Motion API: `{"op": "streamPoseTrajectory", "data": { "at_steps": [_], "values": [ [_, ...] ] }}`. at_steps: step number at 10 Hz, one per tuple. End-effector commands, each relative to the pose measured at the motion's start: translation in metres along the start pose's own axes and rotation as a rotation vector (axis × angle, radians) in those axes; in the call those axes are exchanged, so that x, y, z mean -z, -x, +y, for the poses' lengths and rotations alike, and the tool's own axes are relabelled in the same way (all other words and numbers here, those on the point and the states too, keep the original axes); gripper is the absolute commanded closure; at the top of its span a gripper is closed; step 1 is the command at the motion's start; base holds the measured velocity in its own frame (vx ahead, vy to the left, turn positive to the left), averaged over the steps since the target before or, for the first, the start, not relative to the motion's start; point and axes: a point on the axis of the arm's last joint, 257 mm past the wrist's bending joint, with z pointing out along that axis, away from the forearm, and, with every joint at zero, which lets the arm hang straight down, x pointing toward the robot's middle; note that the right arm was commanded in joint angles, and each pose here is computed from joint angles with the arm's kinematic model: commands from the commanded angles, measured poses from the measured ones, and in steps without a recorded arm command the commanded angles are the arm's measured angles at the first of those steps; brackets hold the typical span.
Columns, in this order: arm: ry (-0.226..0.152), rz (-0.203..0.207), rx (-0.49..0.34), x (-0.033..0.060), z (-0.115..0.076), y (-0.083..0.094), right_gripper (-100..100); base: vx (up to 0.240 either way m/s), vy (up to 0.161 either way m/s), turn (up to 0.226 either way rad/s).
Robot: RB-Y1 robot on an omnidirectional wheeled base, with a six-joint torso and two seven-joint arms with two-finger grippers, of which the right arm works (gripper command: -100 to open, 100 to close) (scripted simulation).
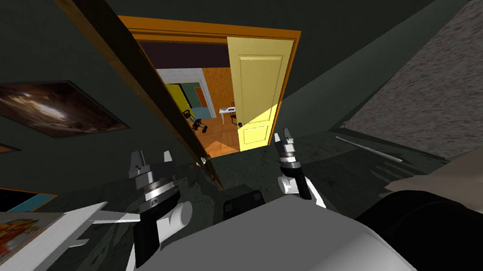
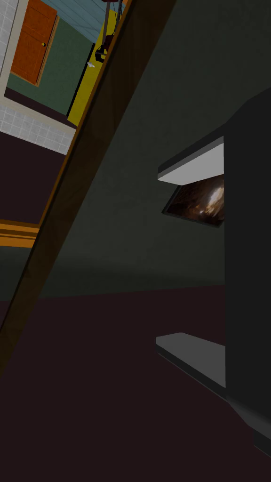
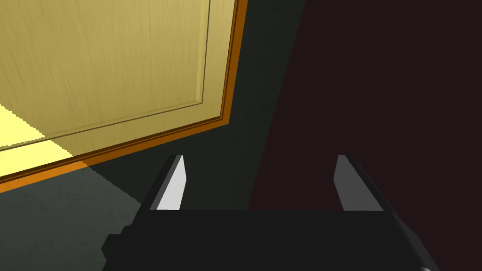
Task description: Pull the door open
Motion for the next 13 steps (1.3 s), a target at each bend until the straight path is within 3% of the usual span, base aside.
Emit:
{"op": "streamPoseTrajectory", "data": {
  "at_steps": [1,13],
  "values": [
    [-0.016,0.021,0.042,0.0018,-0.012,-0.005,-100,0.073,-0.02,-0.004],
    [-0.093,0.125,0.271,0.0156,-0.078,-0.027,-100,0.09,-0.023,0.0]
  ]
}}
